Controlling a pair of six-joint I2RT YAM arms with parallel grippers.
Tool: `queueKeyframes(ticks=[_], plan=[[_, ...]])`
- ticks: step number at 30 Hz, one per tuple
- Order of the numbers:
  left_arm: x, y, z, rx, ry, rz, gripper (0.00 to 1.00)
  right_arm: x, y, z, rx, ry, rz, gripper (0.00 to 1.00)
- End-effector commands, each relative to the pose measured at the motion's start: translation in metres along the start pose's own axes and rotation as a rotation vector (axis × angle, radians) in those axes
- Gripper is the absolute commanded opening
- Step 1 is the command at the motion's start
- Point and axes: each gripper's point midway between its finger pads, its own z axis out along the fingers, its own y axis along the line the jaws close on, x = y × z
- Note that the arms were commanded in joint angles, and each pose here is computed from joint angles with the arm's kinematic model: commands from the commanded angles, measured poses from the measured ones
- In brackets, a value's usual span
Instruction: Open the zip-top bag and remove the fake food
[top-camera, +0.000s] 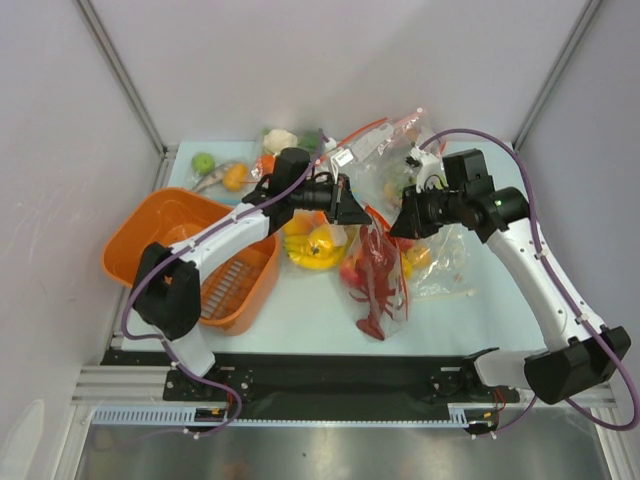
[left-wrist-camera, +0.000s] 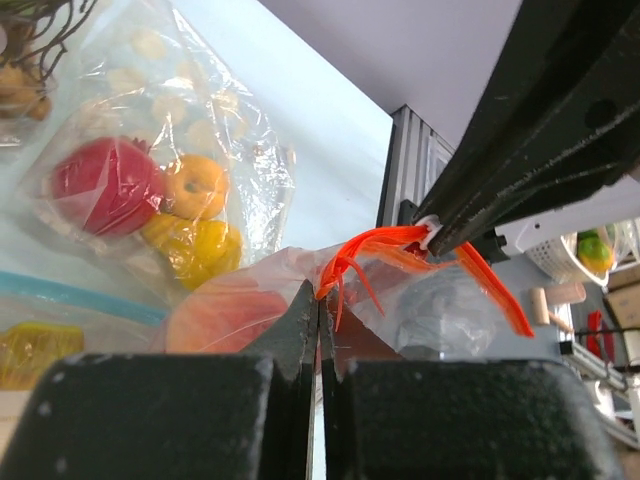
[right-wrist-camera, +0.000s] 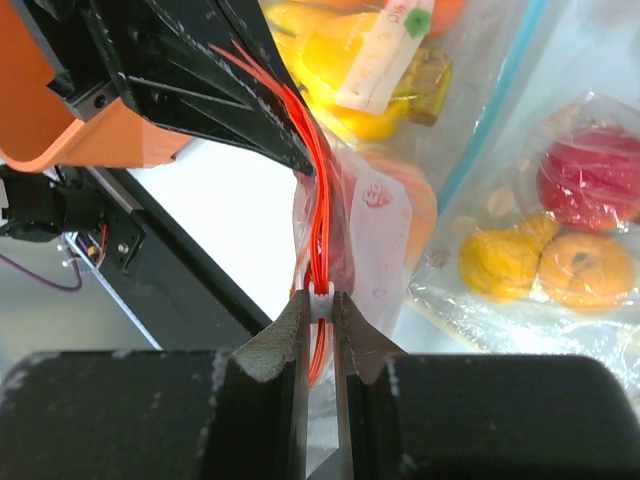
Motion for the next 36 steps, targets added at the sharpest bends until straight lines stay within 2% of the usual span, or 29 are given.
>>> queueKeyframes(ticks=[1,8,21,36], plan=[[-0.028,0.022,-0.005,-0.107,-0.086,-0.011,0.00,0.008,0.004,-0.013,0.023,-0.006,0.035,0.00],[-0.035,0.043,-0.005,-0.219,-0.114,-0.047,0.00,0.013,0.002,-0.020,0.048,0.007,0.042,0.00],[-0.048,0.040,-0.005,-0.222,-0.139,-0.036,0.00,0.022,0.003,-0.026,0.077,0.009,0.099,0.00],[-0.058,0.059,-0.002,-0.310,-0.189,-0.150,0.00,0.036,0.009,-0.036,0.088,0.026,0.167,0.00]])
